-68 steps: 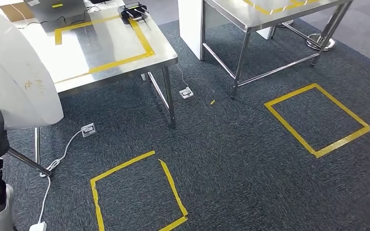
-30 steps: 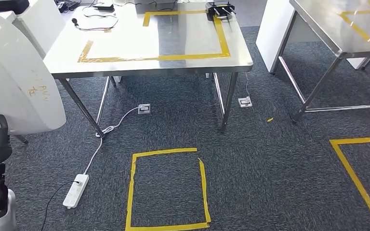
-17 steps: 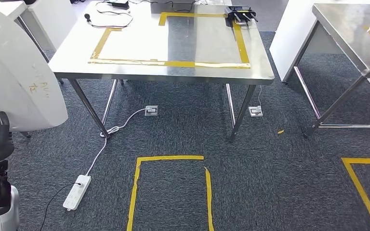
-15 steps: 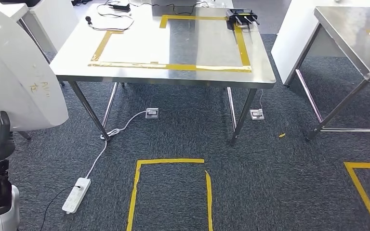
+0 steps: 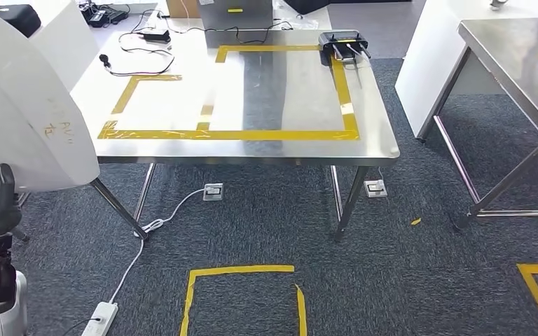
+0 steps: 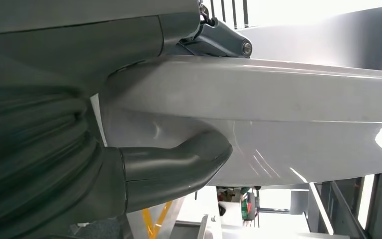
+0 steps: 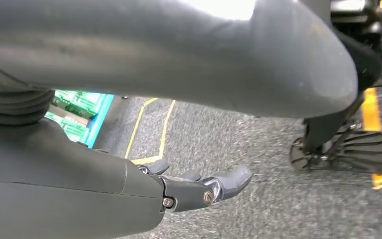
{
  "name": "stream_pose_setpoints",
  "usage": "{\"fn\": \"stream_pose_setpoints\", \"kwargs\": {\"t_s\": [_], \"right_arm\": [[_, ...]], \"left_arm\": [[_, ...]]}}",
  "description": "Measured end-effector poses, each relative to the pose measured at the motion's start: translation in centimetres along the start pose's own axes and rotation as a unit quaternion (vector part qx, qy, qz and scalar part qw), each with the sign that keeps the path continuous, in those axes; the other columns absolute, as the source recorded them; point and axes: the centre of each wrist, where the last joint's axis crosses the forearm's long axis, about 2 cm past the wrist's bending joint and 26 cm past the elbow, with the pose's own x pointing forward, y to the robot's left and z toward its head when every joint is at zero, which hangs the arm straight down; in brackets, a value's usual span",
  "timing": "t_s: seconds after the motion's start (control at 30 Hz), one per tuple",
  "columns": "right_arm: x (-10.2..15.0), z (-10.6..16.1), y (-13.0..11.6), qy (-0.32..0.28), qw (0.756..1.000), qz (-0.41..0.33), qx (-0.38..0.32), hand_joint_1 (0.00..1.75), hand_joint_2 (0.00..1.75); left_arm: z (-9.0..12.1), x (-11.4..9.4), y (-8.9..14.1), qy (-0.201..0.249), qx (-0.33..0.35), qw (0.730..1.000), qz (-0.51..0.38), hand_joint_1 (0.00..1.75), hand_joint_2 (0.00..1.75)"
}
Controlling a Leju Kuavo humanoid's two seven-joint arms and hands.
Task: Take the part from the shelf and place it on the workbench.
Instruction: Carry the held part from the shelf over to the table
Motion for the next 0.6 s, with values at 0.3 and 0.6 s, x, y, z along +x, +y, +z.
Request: {"fn": "stream_pose_setpoints", "kwargs": {"t_s": [0.3, 0.6], "right_arm": [[1.3, 0.3, 0.1, 0.020, 1.000, -0.001, -0.003, 0.00, 0.00], [-0.1, 0.0, -0.2, 0.018, 1.000, -0.005, -0.005, 0.00, 0.00]], "left_arm": [[-0.2, 0.0, 0.0, 0.000, -0.005, 1.000, -0.001, 1.75, 1.75], [0.3, -0.8, -0.2, 0.039, -0.007, 0.999, 0.000, 1.75, 1.75]]}}
